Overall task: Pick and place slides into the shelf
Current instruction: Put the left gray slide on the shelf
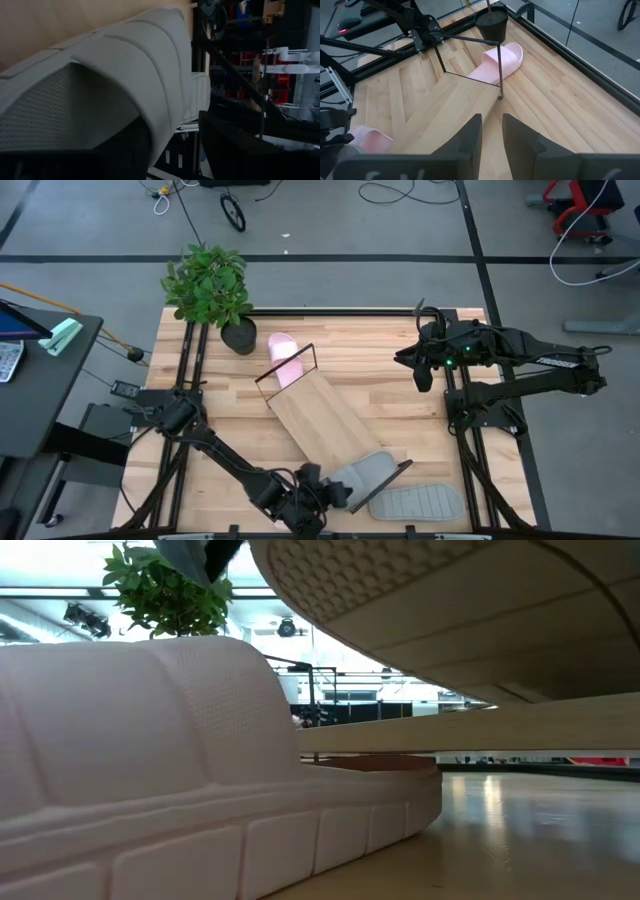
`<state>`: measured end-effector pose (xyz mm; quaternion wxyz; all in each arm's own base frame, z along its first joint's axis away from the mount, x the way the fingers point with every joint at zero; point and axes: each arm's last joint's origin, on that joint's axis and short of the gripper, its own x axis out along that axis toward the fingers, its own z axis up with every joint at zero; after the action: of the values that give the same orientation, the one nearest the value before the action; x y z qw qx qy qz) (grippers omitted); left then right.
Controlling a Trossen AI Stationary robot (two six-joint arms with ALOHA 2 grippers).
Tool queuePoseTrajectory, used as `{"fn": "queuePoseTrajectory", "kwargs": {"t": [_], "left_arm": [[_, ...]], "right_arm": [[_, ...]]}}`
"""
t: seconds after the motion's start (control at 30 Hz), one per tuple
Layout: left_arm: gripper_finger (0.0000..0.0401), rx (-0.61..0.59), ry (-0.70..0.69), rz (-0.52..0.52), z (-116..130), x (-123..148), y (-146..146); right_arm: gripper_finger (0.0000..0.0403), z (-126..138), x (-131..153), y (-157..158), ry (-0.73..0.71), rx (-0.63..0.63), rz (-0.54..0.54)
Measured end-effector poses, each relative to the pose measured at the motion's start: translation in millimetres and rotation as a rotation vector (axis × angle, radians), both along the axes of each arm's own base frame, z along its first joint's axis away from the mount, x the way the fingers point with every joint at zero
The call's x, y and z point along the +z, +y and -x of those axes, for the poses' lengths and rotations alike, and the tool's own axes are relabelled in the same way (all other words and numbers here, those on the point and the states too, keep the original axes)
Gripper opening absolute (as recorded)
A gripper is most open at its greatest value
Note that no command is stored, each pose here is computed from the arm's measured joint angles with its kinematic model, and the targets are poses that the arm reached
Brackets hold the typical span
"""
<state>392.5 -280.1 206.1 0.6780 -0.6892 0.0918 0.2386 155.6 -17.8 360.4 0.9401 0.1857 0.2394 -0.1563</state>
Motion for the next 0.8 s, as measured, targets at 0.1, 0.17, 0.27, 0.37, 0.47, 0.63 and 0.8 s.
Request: {"fn": "queuePoseTrajectory", "kwargs": {"t": [0.1, 0.17, 0.27, 0.37, 0.47, 0.63, 0.8], "left_arm": [[0.0178, -0.016, 0.013, 0.017, -3.0, -0.4, 3.3], [0.0185, -0.031, 0.021, 0.026, -2.9, -0.7, 2.8], [0.0193, -0.039, 0.030, 0.027, -2.4, -1.1, 2.4], [0.0201, -0.044, 0.034, 0.027, -1.6, -1.4, 1.6], [0.0209, -0.039, 0.032, 0.038, -1.4, -1.4, 1.3], [0.0222, -0.073, 0.060, 0.050, -0.6, -2.9, 0.6], [0.0236, -0.084, 0.070, 0.058, 1.1, -3.5, -1.4]], "right_arm": [[0.0082, 0.0, 0.0, 0.0, 0.000, 0.000, 0.000], [0.0082, 0.0, -0.1, 0.0, 0.001, 0.000, 0.000], [0.0082, 0.1, -0.2, 0.2, 0.002, 0.005, -0.003], [0.0082, 0.4, -0.6, 0.2, 0.007, 0.006, -0.004], [0.0082, 0.8, -1.3, 0.3, 0.015, 0.006, -0.005], [0.0082, 0.9, -1.4, 0.3, 0.016, 0.006, -0.005], [0.0082, 0.9, -1.4, 0.3, 0.016, 0.006, -0.005]]}}
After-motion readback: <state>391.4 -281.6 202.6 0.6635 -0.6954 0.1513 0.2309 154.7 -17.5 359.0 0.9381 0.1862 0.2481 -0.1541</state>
